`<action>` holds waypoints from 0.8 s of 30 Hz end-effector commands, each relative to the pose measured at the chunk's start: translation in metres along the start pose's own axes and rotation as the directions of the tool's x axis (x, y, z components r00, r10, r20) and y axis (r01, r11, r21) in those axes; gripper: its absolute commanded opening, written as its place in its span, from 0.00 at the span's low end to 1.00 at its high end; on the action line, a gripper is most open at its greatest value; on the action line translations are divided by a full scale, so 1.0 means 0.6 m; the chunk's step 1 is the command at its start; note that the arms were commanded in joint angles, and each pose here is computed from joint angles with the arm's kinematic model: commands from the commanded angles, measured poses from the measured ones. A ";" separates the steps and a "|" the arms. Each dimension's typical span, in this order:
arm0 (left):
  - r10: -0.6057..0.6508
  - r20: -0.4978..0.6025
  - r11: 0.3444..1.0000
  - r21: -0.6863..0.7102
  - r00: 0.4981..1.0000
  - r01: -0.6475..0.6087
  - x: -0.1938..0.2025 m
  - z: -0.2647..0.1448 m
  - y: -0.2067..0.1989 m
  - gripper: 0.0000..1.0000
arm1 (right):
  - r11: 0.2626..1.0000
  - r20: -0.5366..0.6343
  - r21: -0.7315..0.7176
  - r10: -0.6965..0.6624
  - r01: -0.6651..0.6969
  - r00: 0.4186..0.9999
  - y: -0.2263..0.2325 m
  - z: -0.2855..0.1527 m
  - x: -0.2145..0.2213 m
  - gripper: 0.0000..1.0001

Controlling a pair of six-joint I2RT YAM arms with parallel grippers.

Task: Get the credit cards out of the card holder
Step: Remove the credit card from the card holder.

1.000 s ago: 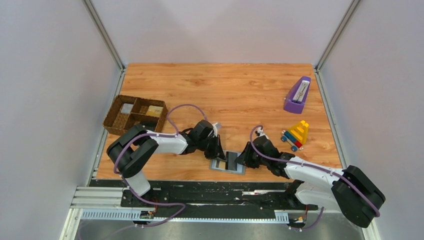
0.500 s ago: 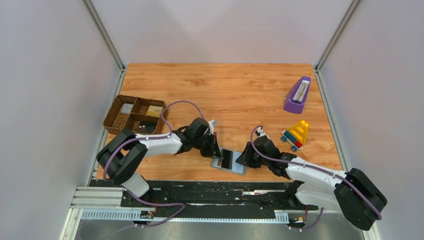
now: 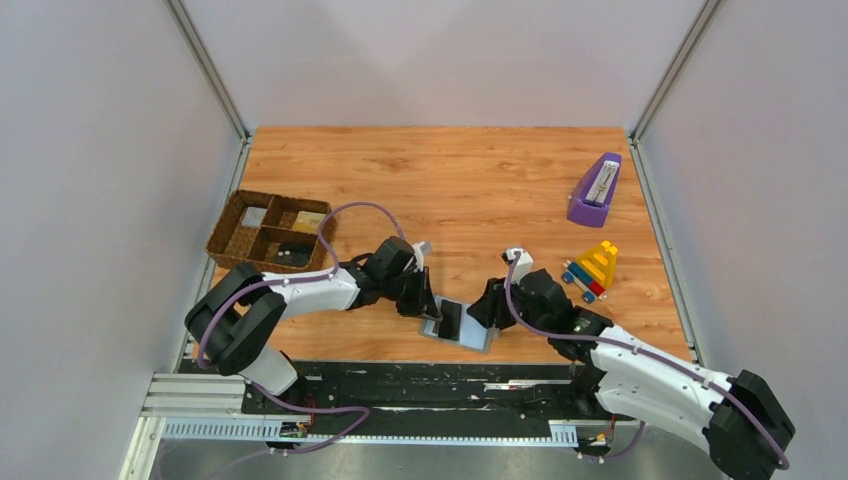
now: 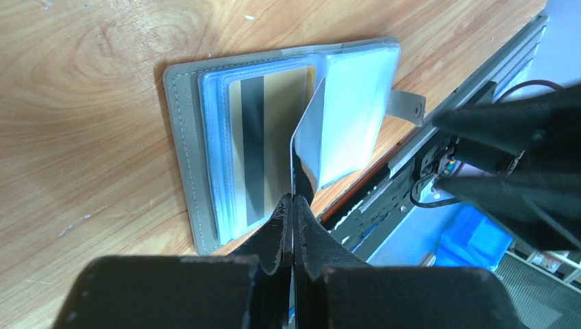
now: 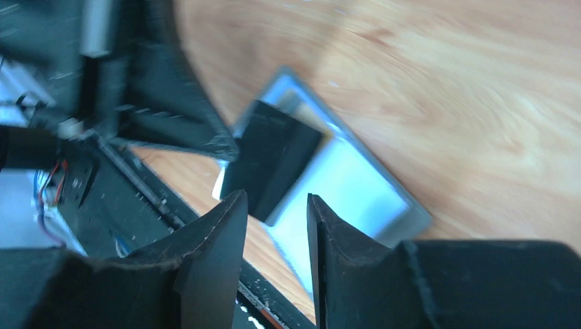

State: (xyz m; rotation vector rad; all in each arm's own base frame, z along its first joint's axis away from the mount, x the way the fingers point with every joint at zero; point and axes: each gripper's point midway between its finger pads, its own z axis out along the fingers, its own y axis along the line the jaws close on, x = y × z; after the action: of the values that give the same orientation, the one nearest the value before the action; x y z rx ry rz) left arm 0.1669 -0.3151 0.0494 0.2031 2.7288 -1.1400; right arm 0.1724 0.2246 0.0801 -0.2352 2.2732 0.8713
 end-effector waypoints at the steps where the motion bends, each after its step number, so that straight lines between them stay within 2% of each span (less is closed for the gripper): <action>1: 0.003 0.026 1.000 0.029 1.000 -0.004 -0.006 -0.013 -0.007 0.00 | 0.931 0.200 -0.160 -0.295 0.328 0.934 0.080 -0.014 -0.040 0.40; 4: -0.029 0.039 0.998 0.055 0.999 0.027 -0.014 -0.012 -0.012 0.00 | 0.876 0.256 -0.122 -0.427 0.467 0.867 0.094 -0.013 -0.026 0.42; 6: -0.045 0.041 0.998 0.055 0.998 0.043 -0.015 -0.013 -0.012 0.00 | 0.855 0.253 -0.085 -0.478 0.512 0.841 0.095 -0.007 -0.019 0.43; 11: -0.052 0.044 0.997 0.053 0.998 0.049 -0.018 -0.015 -0.014 0.00 | 0.776 0.173 -0.023 -0.618 0.631 0.767 0.097 0.019 0.023 0.52; 16: -0.054 0.043 0.997 0.054 0.998 0.052 -0.019 -0.015 -0.015 0.00 | 0.694 0.098 0.066 -0.719 0.717 0.688 0.093 0.047 0.055 0.53; 24: -0.068 0.039 0.997 0.046 0.997 0.066 -0.018 -0.016 -0.014 0.00 | 0.641 0.055 0.136 -0.766 0.756 0.640 0.095 0.071 0.074 0.53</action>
State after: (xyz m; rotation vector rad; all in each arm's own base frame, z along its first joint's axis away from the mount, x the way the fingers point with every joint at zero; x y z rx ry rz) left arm 0.1684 -0.3102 0.0491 0.1019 2.7434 -1.1742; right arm 0.1274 0.2786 0.0315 -1.0949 1.8954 0.3113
